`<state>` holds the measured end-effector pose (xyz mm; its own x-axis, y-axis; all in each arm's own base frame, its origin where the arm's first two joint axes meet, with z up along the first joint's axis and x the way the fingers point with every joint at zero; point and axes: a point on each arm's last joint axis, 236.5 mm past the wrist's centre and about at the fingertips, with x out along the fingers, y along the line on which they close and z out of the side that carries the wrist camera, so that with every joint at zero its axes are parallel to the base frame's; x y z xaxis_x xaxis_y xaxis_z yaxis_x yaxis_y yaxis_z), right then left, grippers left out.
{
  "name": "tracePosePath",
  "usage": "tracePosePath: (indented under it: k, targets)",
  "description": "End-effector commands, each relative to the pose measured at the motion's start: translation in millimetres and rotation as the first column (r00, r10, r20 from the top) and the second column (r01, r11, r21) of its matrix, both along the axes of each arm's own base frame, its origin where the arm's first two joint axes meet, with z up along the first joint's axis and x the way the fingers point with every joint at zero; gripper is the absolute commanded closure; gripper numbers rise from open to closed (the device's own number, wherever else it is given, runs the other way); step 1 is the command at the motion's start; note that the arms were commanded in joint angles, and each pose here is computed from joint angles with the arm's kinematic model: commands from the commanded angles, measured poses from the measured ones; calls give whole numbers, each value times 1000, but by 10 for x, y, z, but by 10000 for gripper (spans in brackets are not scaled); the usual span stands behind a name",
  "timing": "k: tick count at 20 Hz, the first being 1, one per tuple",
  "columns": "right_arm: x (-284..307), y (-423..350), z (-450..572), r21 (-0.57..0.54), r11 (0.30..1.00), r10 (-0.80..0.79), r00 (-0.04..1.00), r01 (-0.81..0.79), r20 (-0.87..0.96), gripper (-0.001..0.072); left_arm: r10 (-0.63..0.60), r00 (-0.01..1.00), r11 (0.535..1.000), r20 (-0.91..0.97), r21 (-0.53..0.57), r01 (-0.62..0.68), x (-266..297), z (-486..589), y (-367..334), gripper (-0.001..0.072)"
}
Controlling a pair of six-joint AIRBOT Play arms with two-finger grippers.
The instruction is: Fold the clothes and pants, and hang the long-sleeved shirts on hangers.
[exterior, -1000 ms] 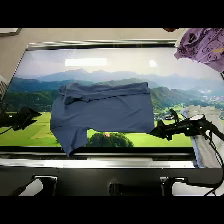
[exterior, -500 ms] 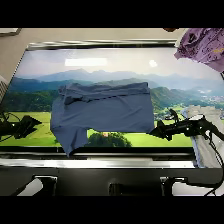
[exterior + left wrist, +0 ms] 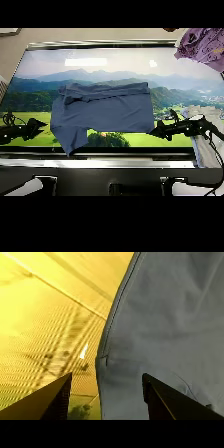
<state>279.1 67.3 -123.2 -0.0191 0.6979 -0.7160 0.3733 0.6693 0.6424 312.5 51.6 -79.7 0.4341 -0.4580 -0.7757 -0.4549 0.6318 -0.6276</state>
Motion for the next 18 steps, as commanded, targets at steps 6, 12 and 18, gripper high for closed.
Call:
tracePosePath:
  k: [6, 12, 18]
  targets:
    - [91, -66, -64, -39, 999, -28, 999, 29, 26, 687, -21, 999, 998, -29, -64, 19, 44, -239, -146, 195]
    - [73, -54, -53, -32, 999, -28, 999, 28, 16, 687, -20, 1000, 998, -24, -52, 19, 162, -329, -248, 199]
    - [99, -44, -21, -26, 999, -41, 999, 42, 21, 688, -50, 998, 996, -37, -75, 47, 157, -360, -368, 690]
